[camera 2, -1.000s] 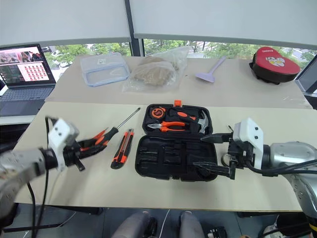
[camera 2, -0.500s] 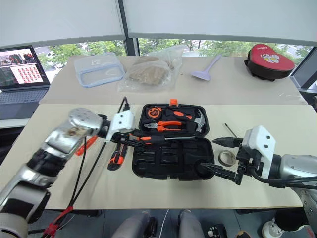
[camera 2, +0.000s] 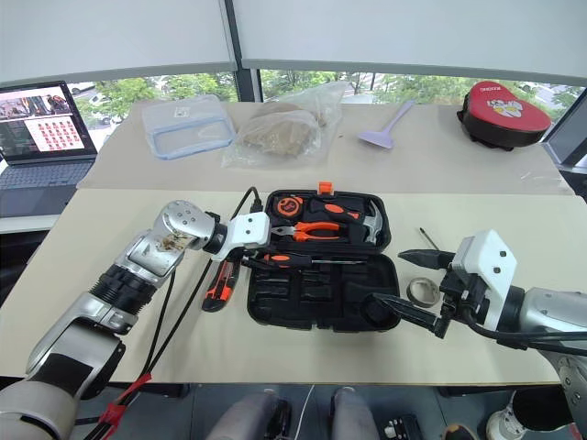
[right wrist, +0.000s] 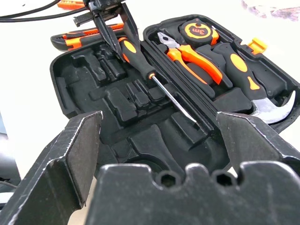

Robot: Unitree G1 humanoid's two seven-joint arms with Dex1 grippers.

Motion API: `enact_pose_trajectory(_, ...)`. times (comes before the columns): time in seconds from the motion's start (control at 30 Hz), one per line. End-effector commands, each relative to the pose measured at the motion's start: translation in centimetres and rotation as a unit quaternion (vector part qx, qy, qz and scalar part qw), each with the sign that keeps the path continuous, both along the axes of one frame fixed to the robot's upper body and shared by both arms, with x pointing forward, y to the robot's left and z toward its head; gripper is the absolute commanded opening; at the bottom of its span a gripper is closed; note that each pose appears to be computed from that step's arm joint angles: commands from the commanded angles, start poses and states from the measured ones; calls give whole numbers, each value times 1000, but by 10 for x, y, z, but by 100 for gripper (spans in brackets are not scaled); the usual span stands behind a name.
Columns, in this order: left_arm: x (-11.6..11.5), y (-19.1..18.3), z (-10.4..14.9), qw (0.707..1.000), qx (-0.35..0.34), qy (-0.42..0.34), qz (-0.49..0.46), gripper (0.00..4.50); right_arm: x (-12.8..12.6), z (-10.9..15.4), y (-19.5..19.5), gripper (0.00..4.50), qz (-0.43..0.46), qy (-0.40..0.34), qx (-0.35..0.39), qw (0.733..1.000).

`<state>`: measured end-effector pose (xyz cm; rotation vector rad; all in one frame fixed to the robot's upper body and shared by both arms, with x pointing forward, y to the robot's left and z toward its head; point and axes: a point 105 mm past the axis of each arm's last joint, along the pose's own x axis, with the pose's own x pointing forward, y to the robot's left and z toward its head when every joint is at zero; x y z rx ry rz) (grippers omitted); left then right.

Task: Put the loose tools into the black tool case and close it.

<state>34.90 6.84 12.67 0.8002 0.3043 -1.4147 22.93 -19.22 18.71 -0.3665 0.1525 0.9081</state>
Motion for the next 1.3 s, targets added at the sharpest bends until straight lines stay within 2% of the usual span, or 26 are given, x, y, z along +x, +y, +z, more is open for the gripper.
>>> enact_pose_trajectory(0.03, 6, -4, 15, 1000, -8, -24, 1, 86, 0, 7, 4, 450, 5, -16, 4, 1000)
enact_pose_trajectory(0.07, 6, -4, 18, 1000, -14, -25, 0, 86, 0, 7, 4, 450, 5, -16, 5, 1000)
enact_pose_trajectory(0.1, 6, -5, 22, 999, -20, -26, 1, 186, 0, 7, 5, 450, 6, -16, 6, 1000)
enact_pose_trajectory(0.33, -2, -16, 54, 997, -80, -12, -7, 435, -1, 6, 6, 450, 10, -12, 11, 1000)
enact_pose_trajectory(0.43, -5, -22, 53, 996, -82, -14, -22, 391, -2, 4, 6, 450, 11, -10, 13, 1000)
enact_pose_trajectory(0.77, 6, -34, 17, 999, -28, -18, -22, 2, -1, -1, 2, 450, -8, -8, 16, 1000)
enact_pose_trajectory(0.9, 8, -32, -4, 999, 25, -31, -34, 2, -1, -6, -2, 450, -25, -4, 19, 999)
enact_pose_trajectory(1.03, 12, -30, -15, 997, 48, -54, -35, 2, 3, -16, -19, 450, -79, -5, 5, 997)
enact_pose_trajectory(1.23, 11, -26, -5, 999, 5, -44, -23, 2, 5, -27, -65, 450, -188, 0, -7, 982)
enact_pose_trajectory(1.3, 11, -25, 17, 998, -59, -20, -3, 2, 5, -28, -88, 450, -233, 3, -6, 973)
